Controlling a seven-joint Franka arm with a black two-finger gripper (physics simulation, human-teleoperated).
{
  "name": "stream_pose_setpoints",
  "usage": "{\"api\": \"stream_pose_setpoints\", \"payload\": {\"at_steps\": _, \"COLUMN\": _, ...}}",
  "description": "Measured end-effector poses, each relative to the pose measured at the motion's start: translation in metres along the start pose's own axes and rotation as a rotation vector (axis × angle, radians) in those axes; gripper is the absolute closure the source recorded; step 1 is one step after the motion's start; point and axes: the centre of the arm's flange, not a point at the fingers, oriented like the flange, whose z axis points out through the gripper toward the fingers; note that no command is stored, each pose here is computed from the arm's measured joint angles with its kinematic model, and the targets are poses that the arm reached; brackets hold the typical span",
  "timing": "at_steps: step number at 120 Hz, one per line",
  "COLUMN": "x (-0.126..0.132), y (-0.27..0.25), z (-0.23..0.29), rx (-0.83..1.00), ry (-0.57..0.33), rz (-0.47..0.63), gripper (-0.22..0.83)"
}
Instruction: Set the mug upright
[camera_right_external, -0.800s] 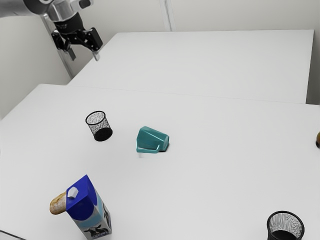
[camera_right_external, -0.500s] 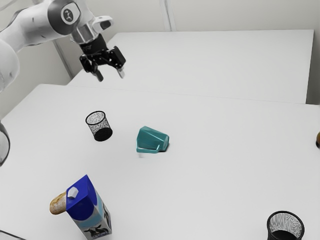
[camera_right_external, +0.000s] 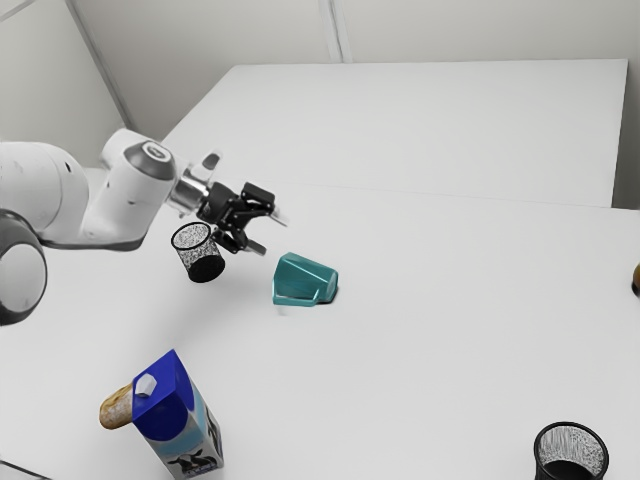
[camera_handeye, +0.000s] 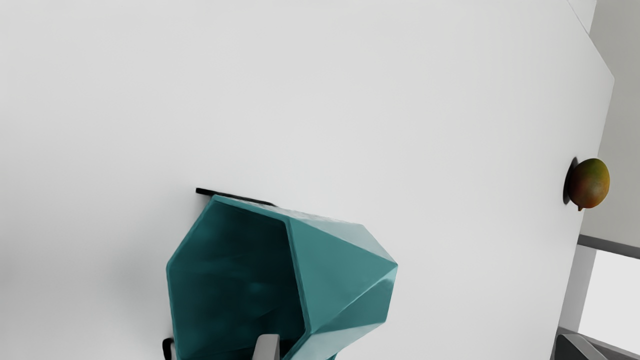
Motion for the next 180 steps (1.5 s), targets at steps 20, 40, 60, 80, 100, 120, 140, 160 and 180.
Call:
{"api": "stream_pose_setpoints", "payload": {"at_steps": 20, "x": 0.011, "y": -0.024, "z": 0.016, "rx": -0.001, "ry": 0.009, "rz": 0.056, "gripper": 0.0}}
{"api": "stream_pose_setpoints", "payload": {"at_steps": 40, "x": 0.012, "y": -0.04, "z": 0.035, "rx": -0.015, "ry": 0.001, "rz": 0.09, "gripper": 0.0}}
{"api": "stream_pose_setpoints", "payload": {"at_steps": 60, "x": 0.008, "y": -0.037, "z": 0.05, "rx": -0.049, "ry": -0.012, "rz": 0.134, "gripper": 0.0}}
{"api": "stream_pose_setpoints", "payload": {"at_steps": 80, "x": 0.002, "y": -0.032, "z": 0.063, "rx": -0.09, "ry": -0.024, "rz": 0.165, "gripper": 0.0}}
{"api": "stream_pose_setpoints", "payload": {"at_steps": 100, "x": 0.001, "y": -0.026, "z": 0.067, "rx": -0.122, "ry": -0.017, "rz": 0.19, "gripper": 0.14}}
{"api": "stream_pose_setpoints", "payload": {"at_steps": 120, "x": 0.001, "y": -0.021, "z": 0.065, "rx": -0.147, "ry": -0.008, "rz": 0.211, "gripper": 0.53}}
{"api": "stream_pose_setpoints", "payload": {"at_steps": 140, "x": 0.0, "y": -0.013, "z": 0.06, "rx": -0.164, "ry": -0.005, "rz": 0.239, "gripper": 0.69}}
{"api": "stream_pose_setpoints", "payload": {"at_steps": 160, "x": -0.001, "y": -0.007, "z": 0.059, "rx": -0.179, "ry": -0.004, "rz": 0.258, "gripper": 0.75}}
{"api": "stream_pose_setpoints", "payload": {"at_steps": 180, "x": -0.004, "y": 0.036, "z": 0.044, "rx": -0.183, "ry": 0.005, "rz": 0.345, "gripper": 0.77}}
